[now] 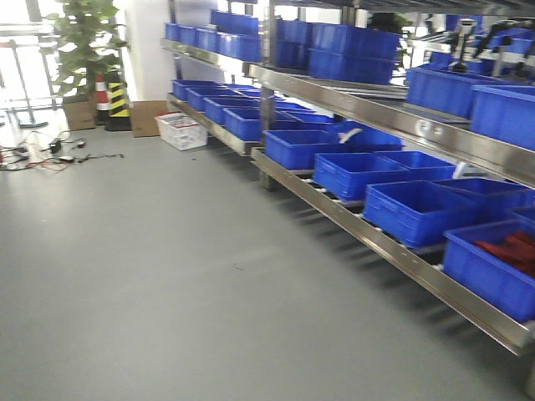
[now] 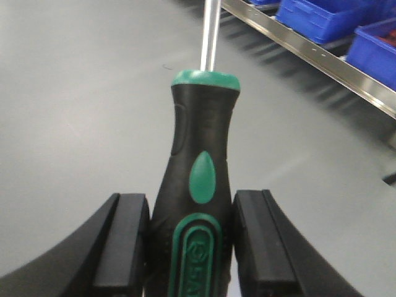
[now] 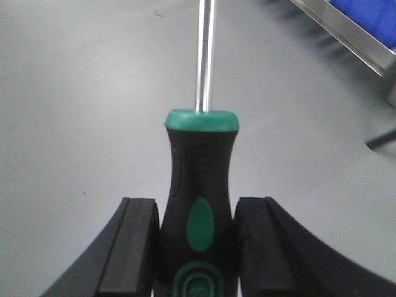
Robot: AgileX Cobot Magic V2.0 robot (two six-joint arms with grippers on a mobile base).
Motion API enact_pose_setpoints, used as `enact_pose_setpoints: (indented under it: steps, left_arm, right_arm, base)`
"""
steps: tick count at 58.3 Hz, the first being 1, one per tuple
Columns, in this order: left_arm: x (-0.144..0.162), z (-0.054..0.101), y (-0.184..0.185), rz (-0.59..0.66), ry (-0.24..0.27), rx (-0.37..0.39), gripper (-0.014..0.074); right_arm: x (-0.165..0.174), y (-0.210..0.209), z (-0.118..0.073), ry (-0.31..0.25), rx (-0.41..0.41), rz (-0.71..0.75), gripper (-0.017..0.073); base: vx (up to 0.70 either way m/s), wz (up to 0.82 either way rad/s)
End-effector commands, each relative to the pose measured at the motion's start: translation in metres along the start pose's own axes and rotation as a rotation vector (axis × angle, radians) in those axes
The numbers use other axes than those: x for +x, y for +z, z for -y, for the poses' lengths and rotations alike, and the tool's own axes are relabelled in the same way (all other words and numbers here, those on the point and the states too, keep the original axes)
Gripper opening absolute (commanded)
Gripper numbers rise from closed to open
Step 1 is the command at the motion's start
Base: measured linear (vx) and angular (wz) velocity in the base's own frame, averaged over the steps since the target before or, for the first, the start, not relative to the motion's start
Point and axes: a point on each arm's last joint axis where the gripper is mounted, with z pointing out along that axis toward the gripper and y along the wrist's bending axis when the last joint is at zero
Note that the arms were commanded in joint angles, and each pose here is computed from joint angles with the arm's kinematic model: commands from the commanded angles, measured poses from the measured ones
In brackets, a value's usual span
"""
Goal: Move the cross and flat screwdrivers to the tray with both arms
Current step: 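Drive the base to the conveyor station with the grey metal tray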
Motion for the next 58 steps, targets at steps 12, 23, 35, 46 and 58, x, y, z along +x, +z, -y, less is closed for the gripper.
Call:
enact_pose_setpoints:
  steps: [12,23,35,46,58]
  left_arm:
    - [-0.0143,0.0019,-0.0081,0.12,-0.011,0.008,0.0001]
    - [-0.0143,0.0019,-0.0081,0.12,-0.011,0.008,0.0001]
    - [-0.0142,0.0019,-0.0081,0.119,-0.011,0.008,0.0001]
    - [-0.0142,0.0019,-0.0081,0.119,-0.011,0.008,0.0001]
    - [-0.0142,0.0019,-0.0081,0.119,-0.011,0.008,0.0001]
  right_arm:
    - [-0.0118,-0.0106,-0.0015,-0.003,-0.02,0.113,-0.0008]
    - [-0.0111,-0.0105,-0.0013,-0.003,-0.018,0.105,-0.0008]
    - [-0.0106,-0.0105,-0.0012,-0.003,-0.017,0.099,-0.0008]
    - [-0.0107,-0.0105,-0.0012,-0.003,-0.017,0.1,-0.0008]
    - [-0.0106,-0.0105,-0.0012,-0.003,-0.017,0.1,-0.0008]
  base:
    - [0.52,0.4]
    - [0.55,0.43]
    - [0.58,0.41]
    - [0.59,0.27]
    - [0.6,0.03]
